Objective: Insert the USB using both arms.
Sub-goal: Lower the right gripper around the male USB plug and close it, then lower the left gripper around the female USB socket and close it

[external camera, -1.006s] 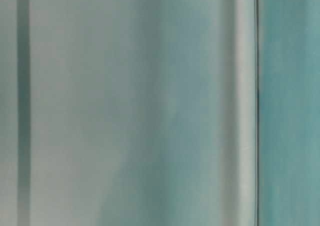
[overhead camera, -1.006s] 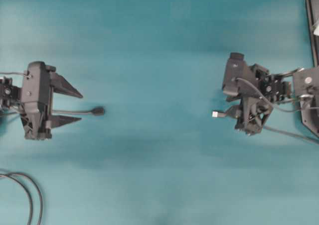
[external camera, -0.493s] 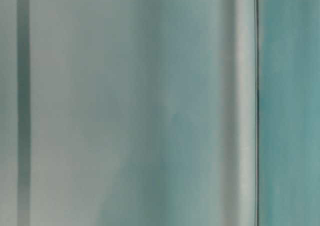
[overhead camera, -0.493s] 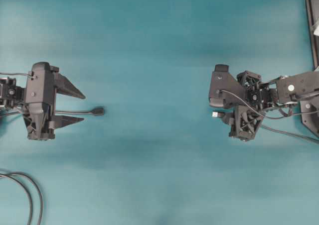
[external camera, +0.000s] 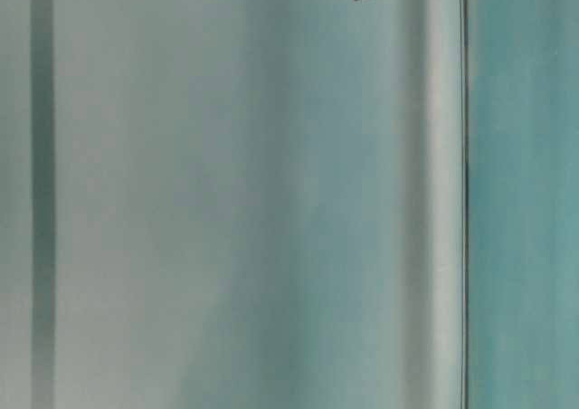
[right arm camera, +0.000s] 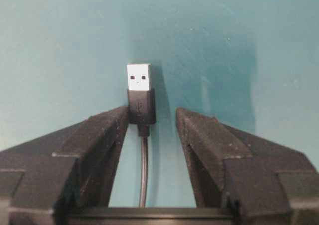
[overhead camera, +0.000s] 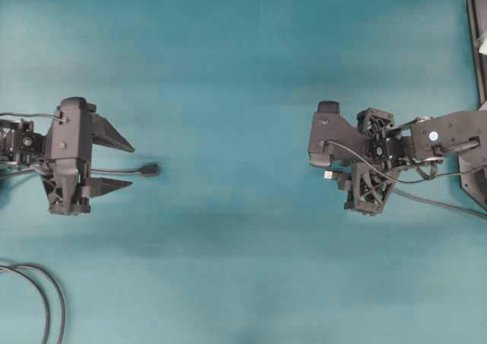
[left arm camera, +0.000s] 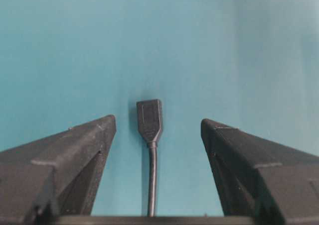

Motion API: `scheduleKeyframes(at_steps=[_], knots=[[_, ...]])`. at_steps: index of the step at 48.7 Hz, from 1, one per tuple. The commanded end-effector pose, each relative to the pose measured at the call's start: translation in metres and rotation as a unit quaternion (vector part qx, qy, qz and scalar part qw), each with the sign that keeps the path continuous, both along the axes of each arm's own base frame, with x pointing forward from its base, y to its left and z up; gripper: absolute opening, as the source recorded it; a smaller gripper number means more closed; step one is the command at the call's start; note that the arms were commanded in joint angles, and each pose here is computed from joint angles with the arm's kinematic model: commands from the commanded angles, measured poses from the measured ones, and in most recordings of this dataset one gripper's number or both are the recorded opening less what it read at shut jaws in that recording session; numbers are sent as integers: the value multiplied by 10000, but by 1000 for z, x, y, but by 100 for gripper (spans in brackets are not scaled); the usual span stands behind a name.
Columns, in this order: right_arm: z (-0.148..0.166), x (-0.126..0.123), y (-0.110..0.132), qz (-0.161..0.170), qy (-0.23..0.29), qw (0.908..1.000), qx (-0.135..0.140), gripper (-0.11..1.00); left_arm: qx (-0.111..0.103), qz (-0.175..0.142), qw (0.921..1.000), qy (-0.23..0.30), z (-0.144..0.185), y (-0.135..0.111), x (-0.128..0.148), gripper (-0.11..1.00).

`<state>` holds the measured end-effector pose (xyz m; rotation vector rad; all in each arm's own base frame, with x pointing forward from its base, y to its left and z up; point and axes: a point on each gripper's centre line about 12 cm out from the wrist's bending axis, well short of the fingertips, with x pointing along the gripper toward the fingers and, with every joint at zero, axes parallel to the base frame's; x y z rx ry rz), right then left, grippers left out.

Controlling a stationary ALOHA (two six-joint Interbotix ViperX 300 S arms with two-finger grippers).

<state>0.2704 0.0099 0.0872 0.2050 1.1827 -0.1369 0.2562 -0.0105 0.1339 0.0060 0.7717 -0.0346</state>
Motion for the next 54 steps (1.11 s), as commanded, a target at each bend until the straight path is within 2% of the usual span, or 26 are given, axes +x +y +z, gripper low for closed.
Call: scheduleKeyframes(at_steps=[1,6,21,26,54], knots=[[-9,0,0,34,137,9999,-21,48,52,-53,9999,-87,5,0,7,87],[-9,0,1,64,137,9999,-27,36,65,-64,10000,-41,2,0,9,87],[-12,-3,8,203,183,9996,-31,33,72,-65,9998,158,-9,-1,18,87],[-11,-1,9,196,145,9997,-26,29,87,-76,9996,273,-15,-1,21,87],[-9,1,9,182,99,9998,-16,27,64,12,9966,826,-43,2,32,87]])
